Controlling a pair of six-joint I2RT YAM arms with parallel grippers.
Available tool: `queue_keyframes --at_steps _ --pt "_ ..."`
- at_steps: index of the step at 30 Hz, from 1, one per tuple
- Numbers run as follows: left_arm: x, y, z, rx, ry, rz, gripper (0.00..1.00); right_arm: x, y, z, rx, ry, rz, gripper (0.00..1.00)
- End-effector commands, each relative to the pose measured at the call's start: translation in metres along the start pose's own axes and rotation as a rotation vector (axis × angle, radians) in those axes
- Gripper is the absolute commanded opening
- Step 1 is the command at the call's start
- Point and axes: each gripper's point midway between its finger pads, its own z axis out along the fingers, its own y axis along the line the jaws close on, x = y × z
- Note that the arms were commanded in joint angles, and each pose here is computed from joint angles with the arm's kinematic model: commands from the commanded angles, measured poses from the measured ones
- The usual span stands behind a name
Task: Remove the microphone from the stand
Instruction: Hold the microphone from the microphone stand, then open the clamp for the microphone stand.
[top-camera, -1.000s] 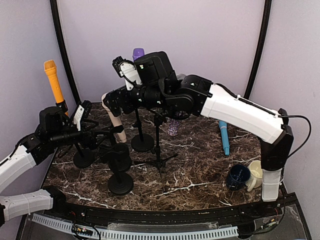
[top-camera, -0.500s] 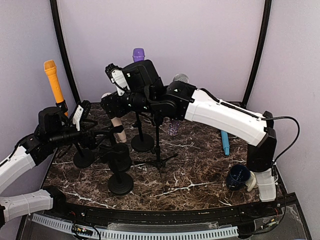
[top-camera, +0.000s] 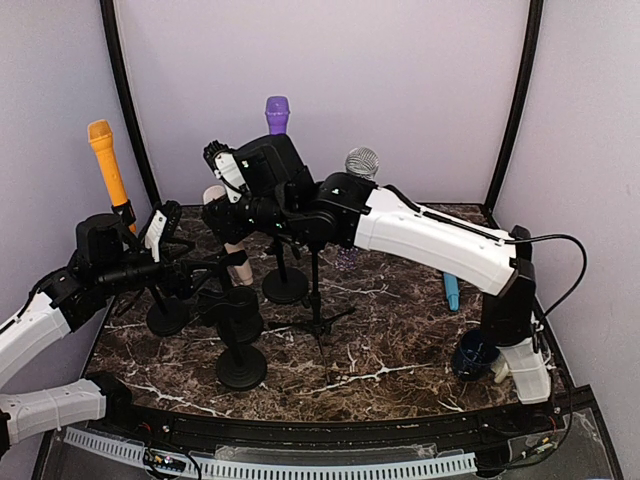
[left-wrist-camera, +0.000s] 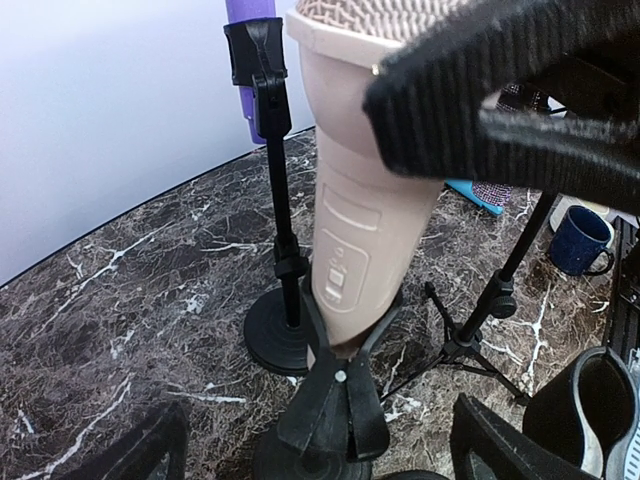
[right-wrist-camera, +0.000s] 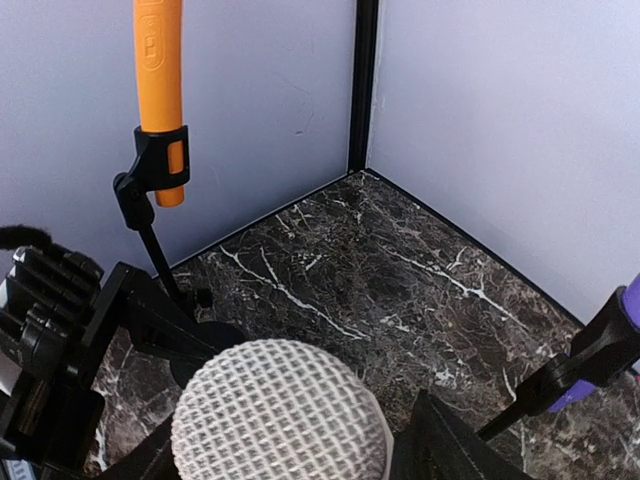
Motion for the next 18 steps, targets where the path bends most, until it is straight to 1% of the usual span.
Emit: queue_keyframes --at_steps 1,4,6,11,14,18 --pt "0.004 0.004 0.0 -0.016 0.005 0.009 0.94 -0.032 0.003 -0.012 -0.011 -0.098 0.023 0.59" --pt "0.006 0.005 0.001 -0.022 0.015 0.007 0.95 -0.034 0.003 -0.016 -0.018 -0.11 0.018 0.48" --pt "0.008 0.003 0.003 -0.006 0.023 0.004 0.95 -0.035 0.003 -0.018 -0.027 -0.116 0.018 0.42" --pt "0.011 -0.007 0.01 0.074 0.046 0.003 0.95 -0.039 0.005 -0.021 -0.047 -0.137 0.032 0.32" --pt "0.016 -0.009 0.014 0.093 0.072 0.002 0.94 -0.041 0.003 -0.022 -0.073 -0.142 0.055 0.3" --pt "0.013 -0.009 0.013 0.091 0.059 0.005 0.94 -0.043 0.002 -0.025 -0.115 -0.149 0.075 0.3"
